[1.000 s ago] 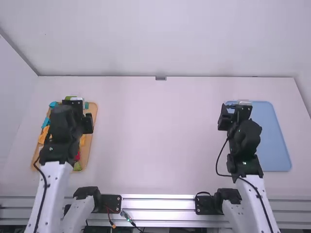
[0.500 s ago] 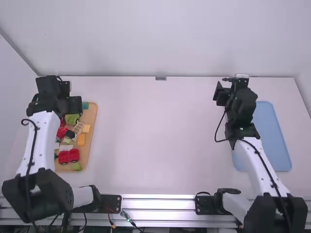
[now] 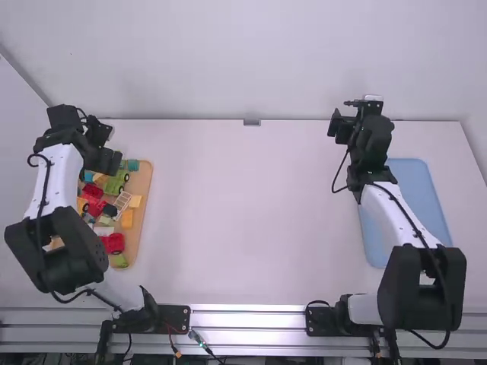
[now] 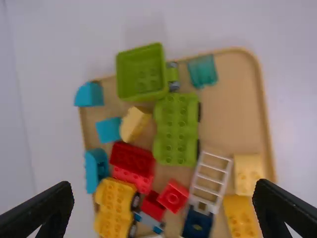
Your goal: Assemble lego blocks to make yellow taxi
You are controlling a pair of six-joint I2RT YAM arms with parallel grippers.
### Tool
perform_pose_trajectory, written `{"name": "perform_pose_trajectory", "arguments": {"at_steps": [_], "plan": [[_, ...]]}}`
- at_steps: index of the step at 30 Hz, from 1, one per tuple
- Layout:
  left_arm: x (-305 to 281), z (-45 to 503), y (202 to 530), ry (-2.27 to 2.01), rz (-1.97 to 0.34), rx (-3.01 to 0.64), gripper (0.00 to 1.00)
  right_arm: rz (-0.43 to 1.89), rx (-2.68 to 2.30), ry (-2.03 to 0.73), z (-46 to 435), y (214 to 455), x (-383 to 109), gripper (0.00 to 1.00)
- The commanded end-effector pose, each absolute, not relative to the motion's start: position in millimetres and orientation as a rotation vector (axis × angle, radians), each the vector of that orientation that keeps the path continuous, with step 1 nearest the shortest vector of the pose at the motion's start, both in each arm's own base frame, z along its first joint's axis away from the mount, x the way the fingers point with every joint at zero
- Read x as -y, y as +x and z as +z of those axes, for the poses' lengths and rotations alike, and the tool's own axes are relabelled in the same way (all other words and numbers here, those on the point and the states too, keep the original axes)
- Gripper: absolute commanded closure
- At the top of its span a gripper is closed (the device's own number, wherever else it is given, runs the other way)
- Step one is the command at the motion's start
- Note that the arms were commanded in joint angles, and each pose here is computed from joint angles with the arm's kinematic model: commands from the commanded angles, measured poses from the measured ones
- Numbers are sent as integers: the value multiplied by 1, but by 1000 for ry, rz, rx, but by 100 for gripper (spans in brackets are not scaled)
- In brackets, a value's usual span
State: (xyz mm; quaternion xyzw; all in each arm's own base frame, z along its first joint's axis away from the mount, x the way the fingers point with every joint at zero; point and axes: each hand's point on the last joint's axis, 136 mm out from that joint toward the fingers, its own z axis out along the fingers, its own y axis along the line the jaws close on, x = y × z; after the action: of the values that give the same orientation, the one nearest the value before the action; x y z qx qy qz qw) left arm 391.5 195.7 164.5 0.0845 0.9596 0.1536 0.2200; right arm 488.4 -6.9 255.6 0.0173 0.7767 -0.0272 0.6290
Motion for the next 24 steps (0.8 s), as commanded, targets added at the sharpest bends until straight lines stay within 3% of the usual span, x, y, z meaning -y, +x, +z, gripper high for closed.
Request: {"name": "perform_pose_trajectory", "arguments": {"at_steps": [1,11,17,24], "plan": [[-212,163,392,302,518,-2672,2,-64,-1738,43,272,498,5,2],[-232,157,379,370,629,-2735,1,-64,-1715,46,276,503,5,1],[-255,154,369,313,485,-2692,1,-60,-1713,44,277,503,4,1],[-290,115,331,229,293,-2760,1,-42,-1711,35,277,503,-3,1]]}}
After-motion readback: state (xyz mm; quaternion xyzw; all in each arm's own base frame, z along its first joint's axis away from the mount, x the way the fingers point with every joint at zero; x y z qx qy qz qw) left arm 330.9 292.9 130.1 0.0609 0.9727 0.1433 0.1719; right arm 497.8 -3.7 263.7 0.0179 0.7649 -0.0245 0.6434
